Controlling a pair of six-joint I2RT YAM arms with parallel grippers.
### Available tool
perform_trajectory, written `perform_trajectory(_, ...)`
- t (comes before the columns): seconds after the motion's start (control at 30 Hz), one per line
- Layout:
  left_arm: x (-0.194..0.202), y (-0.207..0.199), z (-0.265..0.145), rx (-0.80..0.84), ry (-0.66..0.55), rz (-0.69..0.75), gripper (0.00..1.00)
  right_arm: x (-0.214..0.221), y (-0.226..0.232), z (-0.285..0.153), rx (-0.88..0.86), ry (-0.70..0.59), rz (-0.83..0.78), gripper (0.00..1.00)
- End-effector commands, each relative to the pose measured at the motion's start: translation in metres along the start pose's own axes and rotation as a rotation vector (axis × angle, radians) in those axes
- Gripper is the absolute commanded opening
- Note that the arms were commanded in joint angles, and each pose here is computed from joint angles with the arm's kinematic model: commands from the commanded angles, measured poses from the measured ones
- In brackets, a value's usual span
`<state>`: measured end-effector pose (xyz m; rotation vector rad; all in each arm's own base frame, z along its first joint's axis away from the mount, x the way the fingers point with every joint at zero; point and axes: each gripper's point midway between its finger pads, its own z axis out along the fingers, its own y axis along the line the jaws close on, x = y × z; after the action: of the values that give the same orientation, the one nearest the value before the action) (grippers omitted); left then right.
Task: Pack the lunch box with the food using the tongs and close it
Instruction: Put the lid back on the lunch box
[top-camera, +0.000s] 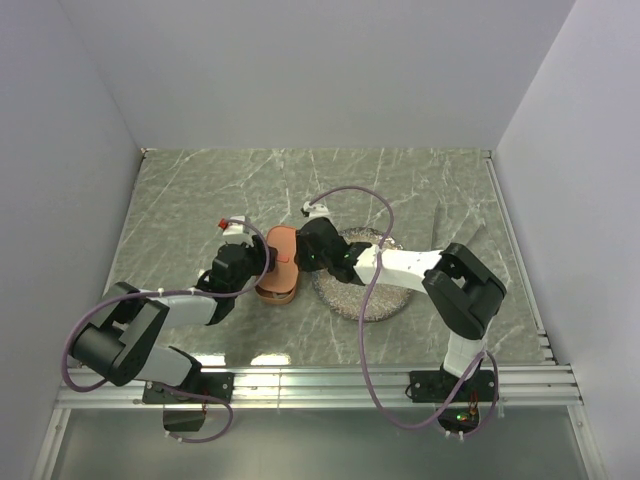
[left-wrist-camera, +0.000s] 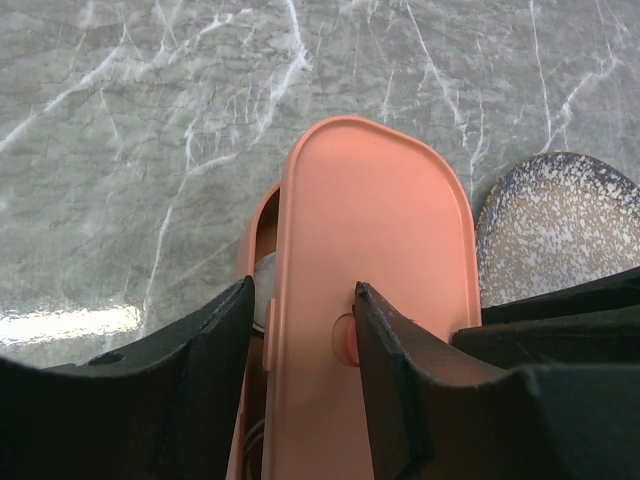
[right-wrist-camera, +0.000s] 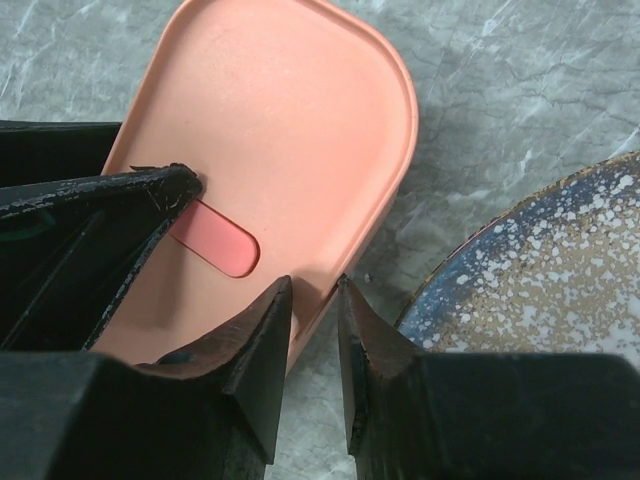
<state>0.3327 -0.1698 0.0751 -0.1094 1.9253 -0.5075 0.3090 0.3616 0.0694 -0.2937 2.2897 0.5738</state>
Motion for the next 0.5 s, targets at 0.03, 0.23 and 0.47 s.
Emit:
perform_trajectory(0.03, -0.001, -0.001, -0.003, 0.005, -0.008, -0.01, 0.5, -0.004, 0.01, -0.004, -0.045, -0.004, 0.009, 0.31)
perform_trajectory(0.23, 0.003, 0.006, -0.001, -0.026, 0.0, -0.005, 0.5, 0.0, 0.022, -0.011, -0.091, 0.005, -0.001, 0.28)
perform_trajectory(0.47, 0.009, 0.006, -0.002, -0.027, 0.021, -0.011, 0.5, 0.01, 0.033, -0.011, -0.118, 0.031, -0.017, 0.27)
